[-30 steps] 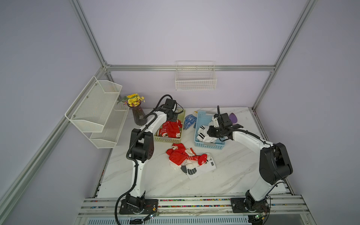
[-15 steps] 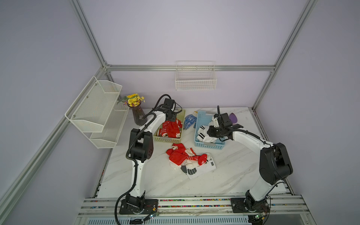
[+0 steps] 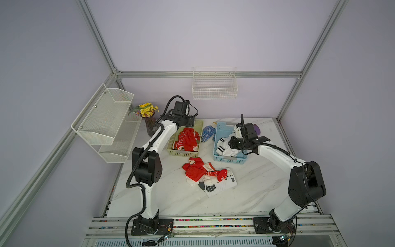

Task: Sort the socks into the basket by color
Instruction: Place the sock in the bin, then pick up the sock at the center of the board.

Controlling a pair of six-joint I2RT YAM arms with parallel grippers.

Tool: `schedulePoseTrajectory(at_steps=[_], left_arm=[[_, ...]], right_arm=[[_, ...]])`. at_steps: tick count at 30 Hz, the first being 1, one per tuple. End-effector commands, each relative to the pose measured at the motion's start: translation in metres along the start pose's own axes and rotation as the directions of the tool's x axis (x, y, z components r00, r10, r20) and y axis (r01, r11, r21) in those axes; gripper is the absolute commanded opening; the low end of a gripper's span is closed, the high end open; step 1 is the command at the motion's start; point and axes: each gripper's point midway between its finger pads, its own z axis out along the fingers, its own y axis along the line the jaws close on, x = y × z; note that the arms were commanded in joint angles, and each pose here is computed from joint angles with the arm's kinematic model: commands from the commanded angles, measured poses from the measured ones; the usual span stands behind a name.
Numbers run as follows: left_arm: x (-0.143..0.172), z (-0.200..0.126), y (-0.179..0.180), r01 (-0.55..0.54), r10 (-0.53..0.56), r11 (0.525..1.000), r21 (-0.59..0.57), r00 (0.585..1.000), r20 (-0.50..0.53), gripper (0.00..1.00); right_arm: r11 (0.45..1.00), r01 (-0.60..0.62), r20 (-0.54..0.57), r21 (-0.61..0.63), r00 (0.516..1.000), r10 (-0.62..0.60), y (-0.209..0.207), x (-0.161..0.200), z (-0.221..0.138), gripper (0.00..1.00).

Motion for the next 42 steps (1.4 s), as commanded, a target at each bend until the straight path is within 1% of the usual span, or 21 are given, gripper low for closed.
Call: schedulePoseTrajectory(at_steps=[1,8,13,16,18,23,29,35,42], left_arm=[[0.005,-0.01,-0.015,0.033,-0.033,0.998,0.053,0.999,0.002,0.69],[0.019,-0.033,-0.035,0.03,-0.031,0.996,0.081,0.999,0.008,0.76],[0.028,-0.061,-0.057,0.013,-0.016,0.993,0.114,1.0,0.022,0.78],[0.038,-0.078,-0.076,-0.016,0.012,0.99,0.138,1.0,0.027,0.79],[0.045,-0.09,-0.087,0.005,-0.009,0.989,0.15,1.0,0.026,0.79],[0.072,-0.112,-0.117,0.001,-0.002,0.983,0.186,1.0,0.006,0.79],[0.117,-0.127,-0.148,0.031,-0.019,0.974,0.223,0.998,-0.055,0.79],[0.154,-0.134,-0.177,0.043,-0.012,0.962,0.268,0.993,-0.115,0.79],[0.194,-0.128,-0.202,0.065,-0.003,0.948,0.313,0.981,-0.194,0.79]], right_arm=[[1.0,0.002,0.044,-0.011,0.999,-0.001,0.005,-0.008,-0.014,0.22],[1.0,-0.005,0.059,-0.007,0.998,0.005,0.005,-0.006,-0.027,0.23],[1.0,-0.008,0.07,-0.001,0.997,0.008,0.004,-0.005,-0.034,0.23],[1.0,-0.009,0.071,0.004,0.997,0.009,0.003,-0.004,-0.036,0.24],[1.0,-0.01,0.069,0.007,0.998,0.009,0.002,-0.003,-0.037,0.24],[1.0,-0.009,0.073,0.012,0.997,0.009,0.001,-0.004,-0.038,0.25],[1.0,-0.008,0.067,0.016,0.998,0.007,0.0,-0.001,-0.037,0.25],[1.0,-0.006,0.067,0.013,0.998,0.005,0.0,-0.001,-0.037,0.25],[1.0,-0.008,0.065,0.022,0.998,0.006,-0.001,0.0,-0.038,0.25]])
